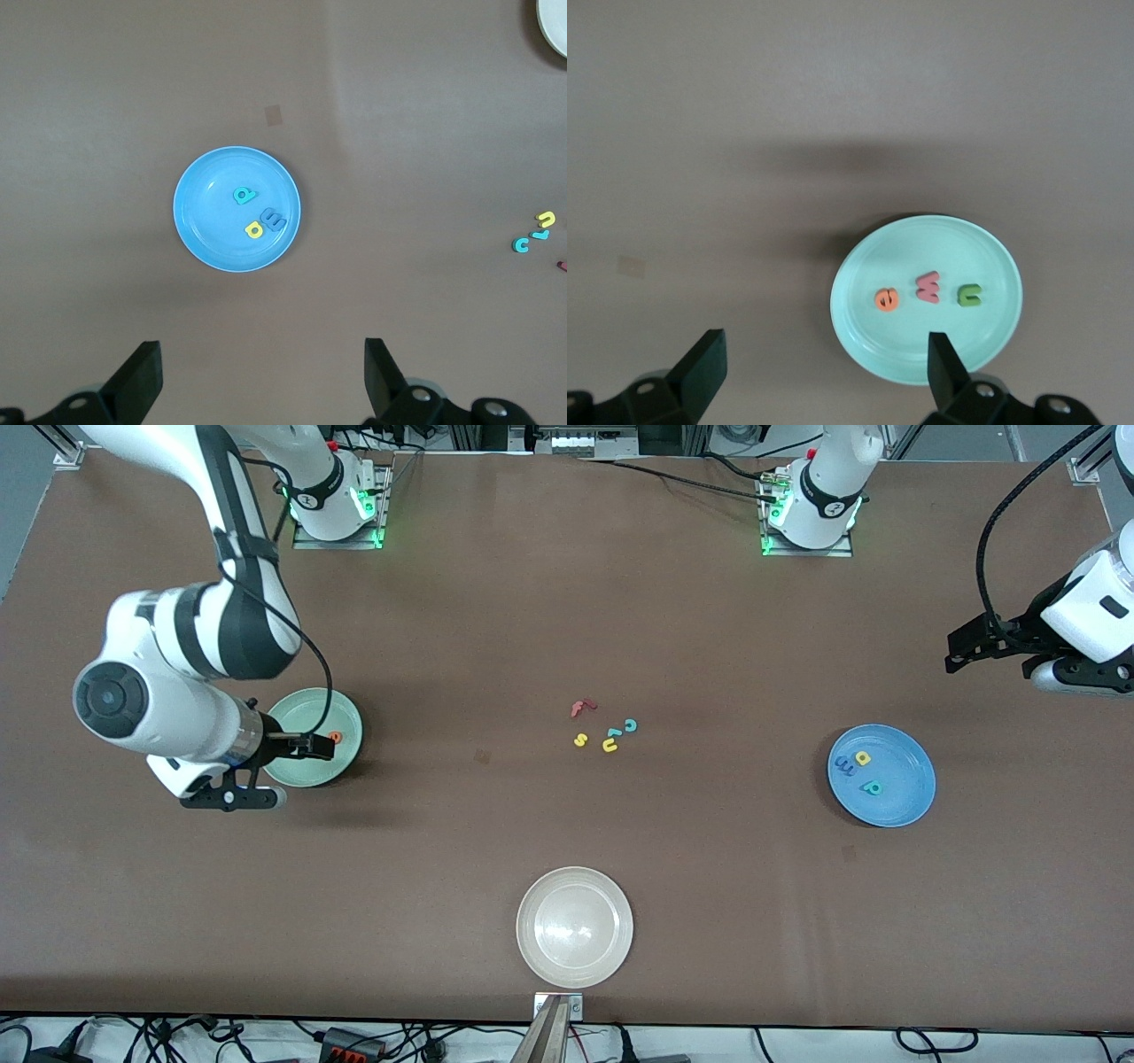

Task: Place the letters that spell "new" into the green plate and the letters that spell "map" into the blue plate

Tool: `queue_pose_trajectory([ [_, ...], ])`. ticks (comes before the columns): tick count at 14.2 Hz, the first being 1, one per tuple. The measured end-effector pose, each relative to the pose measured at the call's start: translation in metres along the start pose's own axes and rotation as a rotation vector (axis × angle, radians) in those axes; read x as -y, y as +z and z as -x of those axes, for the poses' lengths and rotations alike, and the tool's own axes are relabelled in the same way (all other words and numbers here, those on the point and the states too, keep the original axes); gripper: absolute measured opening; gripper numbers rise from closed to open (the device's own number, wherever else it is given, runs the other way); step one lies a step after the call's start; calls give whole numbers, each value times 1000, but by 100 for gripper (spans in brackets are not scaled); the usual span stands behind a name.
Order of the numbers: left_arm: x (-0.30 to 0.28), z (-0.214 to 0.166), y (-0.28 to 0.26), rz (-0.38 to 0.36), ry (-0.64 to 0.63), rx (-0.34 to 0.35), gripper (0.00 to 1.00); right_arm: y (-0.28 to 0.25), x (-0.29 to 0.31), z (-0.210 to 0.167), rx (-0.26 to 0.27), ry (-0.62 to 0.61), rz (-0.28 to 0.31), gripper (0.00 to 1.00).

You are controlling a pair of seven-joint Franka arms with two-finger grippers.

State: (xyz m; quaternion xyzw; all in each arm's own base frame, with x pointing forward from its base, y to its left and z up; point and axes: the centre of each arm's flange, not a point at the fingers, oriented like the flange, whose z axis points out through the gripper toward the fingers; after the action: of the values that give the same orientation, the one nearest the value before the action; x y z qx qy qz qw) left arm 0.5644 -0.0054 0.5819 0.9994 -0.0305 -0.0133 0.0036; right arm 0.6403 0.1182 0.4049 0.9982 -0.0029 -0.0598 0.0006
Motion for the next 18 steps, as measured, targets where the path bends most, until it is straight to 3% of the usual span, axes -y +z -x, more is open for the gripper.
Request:
queue_pose_trajectory([
  [6, 0, 0, 0, 0, 0, 0, 100, -112, -99, 24, -147, 121, -20, 100],
  [9, 0, 0, 0, 0, 0, 0, 100, -153, -146, 39, -135, 130, -12, 100],
  [12, 0, 0, 0, 0, 0, 1, 100, -189, -181, 55, -174, 161, -15, 100],
  [18, 0, 0, 0, 0, 1, 3, 100, -204, -182, 65, -196, 154, -29, 100],
])
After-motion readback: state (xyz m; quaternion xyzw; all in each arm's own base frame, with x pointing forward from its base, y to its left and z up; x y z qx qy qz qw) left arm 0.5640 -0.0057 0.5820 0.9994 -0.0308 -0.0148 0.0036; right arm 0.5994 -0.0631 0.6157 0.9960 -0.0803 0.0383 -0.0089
